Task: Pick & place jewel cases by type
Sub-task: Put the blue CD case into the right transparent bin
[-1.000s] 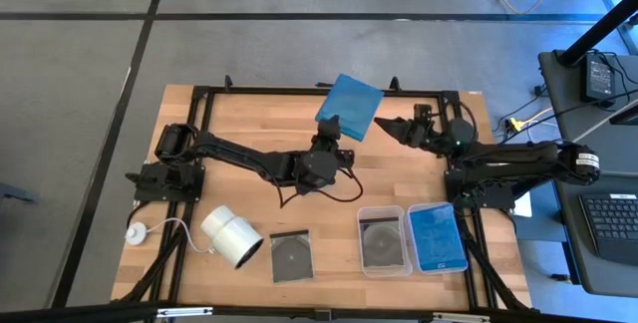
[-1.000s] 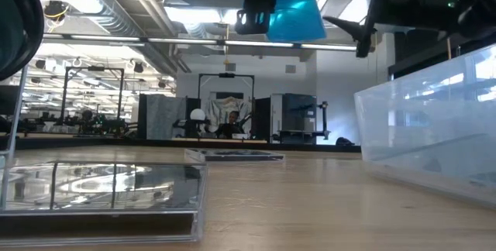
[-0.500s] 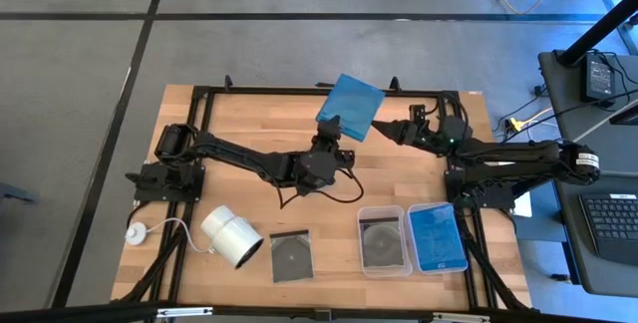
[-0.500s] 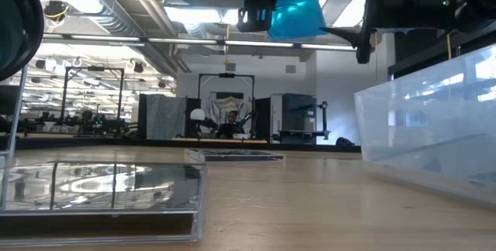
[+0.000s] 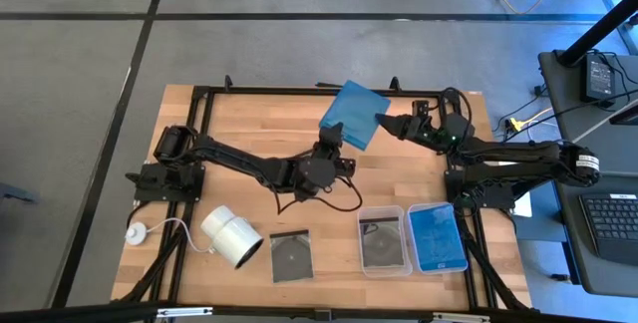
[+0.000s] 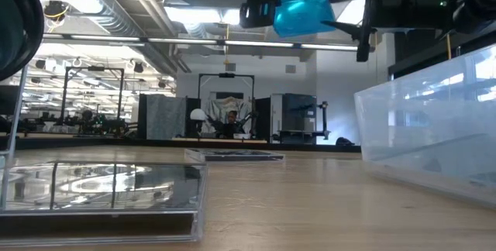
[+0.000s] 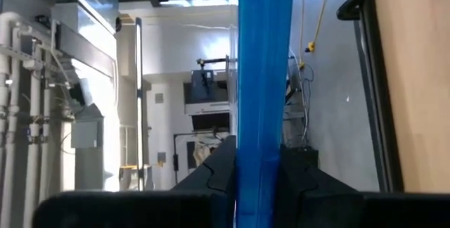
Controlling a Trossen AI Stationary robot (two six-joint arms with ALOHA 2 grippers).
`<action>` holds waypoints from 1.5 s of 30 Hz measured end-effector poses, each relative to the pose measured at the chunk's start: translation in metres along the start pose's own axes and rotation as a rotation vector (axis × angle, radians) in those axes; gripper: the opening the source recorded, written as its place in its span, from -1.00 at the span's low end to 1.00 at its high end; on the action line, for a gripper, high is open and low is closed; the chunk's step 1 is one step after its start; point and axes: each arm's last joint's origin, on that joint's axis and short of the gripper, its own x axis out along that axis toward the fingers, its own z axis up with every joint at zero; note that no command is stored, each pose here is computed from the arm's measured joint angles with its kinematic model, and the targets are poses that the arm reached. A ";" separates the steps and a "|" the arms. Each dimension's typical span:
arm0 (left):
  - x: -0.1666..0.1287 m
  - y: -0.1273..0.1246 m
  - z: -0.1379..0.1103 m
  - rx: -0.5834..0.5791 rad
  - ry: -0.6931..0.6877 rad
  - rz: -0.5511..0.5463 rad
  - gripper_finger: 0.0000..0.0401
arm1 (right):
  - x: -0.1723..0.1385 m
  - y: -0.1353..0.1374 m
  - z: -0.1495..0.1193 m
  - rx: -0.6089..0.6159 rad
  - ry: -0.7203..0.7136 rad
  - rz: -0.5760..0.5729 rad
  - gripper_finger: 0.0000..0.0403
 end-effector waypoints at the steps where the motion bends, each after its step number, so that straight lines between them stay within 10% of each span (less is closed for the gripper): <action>1: -0.001 0.000 0.000 0.000 -0.003 0.000 -0.79 | 0.000 0.000 0.000 0.000 0.000 0.000 -0.20; 23: -0.009 -0.003 0.004 0.126 -0.072 -0.015 -0.71 | 0.000 0.000 0.000 -0.026 0.002 -0.002 -0.51; 45: -0.022 -0.023 0.009 0.073 -0.334 -0.179 -0.01 | 0.000 0.001 0.000 -0.217 0.021 0.013 -0.79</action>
